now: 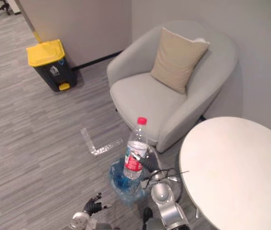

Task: Gather rubbish on tea table into small bin, then transfer packed bag to large trash can.

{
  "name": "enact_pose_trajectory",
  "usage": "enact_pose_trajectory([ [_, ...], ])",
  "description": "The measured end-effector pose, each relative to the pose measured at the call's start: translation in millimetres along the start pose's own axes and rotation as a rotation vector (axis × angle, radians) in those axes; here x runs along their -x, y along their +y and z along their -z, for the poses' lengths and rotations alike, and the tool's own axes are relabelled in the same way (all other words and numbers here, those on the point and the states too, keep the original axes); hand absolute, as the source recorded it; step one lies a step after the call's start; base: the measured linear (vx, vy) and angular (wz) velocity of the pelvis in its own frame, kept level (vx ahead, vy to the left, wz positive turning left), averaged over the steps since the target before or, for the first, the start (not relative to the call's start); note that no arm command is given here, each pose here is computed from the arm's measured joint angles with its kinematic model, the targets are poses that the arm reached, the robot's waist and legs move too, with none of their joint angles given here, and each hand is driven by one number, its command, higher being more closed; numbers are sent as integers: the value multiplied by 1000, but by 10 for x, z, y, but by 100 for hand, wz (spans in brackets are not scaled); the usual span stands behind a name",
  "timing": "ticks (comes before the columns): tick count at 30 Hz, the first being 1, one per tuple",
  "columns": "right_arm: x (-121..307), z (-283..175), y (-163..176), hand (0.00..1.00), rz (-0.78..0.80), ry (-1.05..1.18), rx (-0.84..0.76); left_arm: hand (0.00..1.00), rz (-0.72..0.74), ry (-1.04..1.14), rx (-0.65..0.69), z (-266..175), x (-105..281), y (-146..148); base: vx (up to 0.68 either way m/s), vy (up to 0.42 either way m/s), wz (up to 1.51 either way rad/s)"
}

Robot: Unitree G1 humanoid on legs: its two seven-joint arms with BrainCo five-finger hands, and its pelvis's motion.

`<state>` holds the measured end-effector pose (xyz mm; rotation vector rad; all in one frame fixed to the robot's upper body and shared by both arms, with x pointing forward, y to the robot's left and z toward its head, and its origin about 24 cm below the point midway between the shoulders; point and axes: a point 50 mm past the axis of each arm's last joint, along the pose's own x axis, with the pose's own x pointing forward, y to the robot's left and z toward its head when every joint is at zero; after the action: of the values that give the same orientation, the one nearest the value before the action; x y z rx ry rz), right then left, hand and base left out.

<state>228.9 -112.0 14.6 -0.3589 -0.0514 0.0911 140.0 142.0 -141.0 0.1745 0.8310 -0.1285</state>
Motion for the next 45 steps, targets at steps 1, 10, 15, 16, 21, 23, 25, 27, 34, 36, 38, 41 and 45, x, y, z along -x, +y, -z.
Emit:
enact_pose_trajectory([
  [1, -4, -6, 0, 100, 4, -2, -2, 0, 0, -5, -4, -12, -2, 0, 144, 159, -1],
  [10, -11, -39, 29, 100, 23, -3, -35, 0, -8, -7, -101, -3, 5, 132, 71, 161, 0],
  [15, 11, 152, 132, 100, -38, 72, 6, 0, -10, 22, -120, 75, 20, 121, -50, -16, -28],
  [16, -3, 180, 161, 100, -63, 78, 37, 0, -11, 20, -116, 66, 14, 109, -129, -22, -47],
  [21, -374, 12, 212, 100, -157, -31, 207, 0, -62, -102, -96, -415, -167, 193, -213, 17, -33],
  [23, -565, -134, 244, 100, -182, -90, 258, 0, -117, -162, -38, -620, -208, 299, -308, 68, -16],
  [25, -751, -278, 205, 100, -178, -144, 325, 0, -151, -216, 7, -816, -239, 377, -294, 64, -8],
  [27, -944, -410, 89, 100, -135, -178, 377, 0, -199, -263, 64, -989, -259, 461, -252, 43, 1],
  [34, -1263, -862, -342, 100, 86, -279, 401, 0, -265, -504, 223, -1690, -208, 543, -110, 0, 24],
  [36, -1333, -1051, -416, 100, 140, -326, 391, 0, -275, -544, 261, -1820, -192, 535, -44, -14, 21],
  [38, -1396, -1245, -473, 100, 184, -378, 383, 0, -273, -584, 292, -1938, -166, 505, -26, -33, 18],
  [41, -1466, -1463, -605, 100, 267, -420, 351, 0, -269, -634, 317, -2089, -132, 476, -1, -32, 20],
  [45, -1512, -1574, -787, 100, 364, -425, 304, 0, -260, -690, 333, -2205, -80, 446, 25, -47, 15],
])
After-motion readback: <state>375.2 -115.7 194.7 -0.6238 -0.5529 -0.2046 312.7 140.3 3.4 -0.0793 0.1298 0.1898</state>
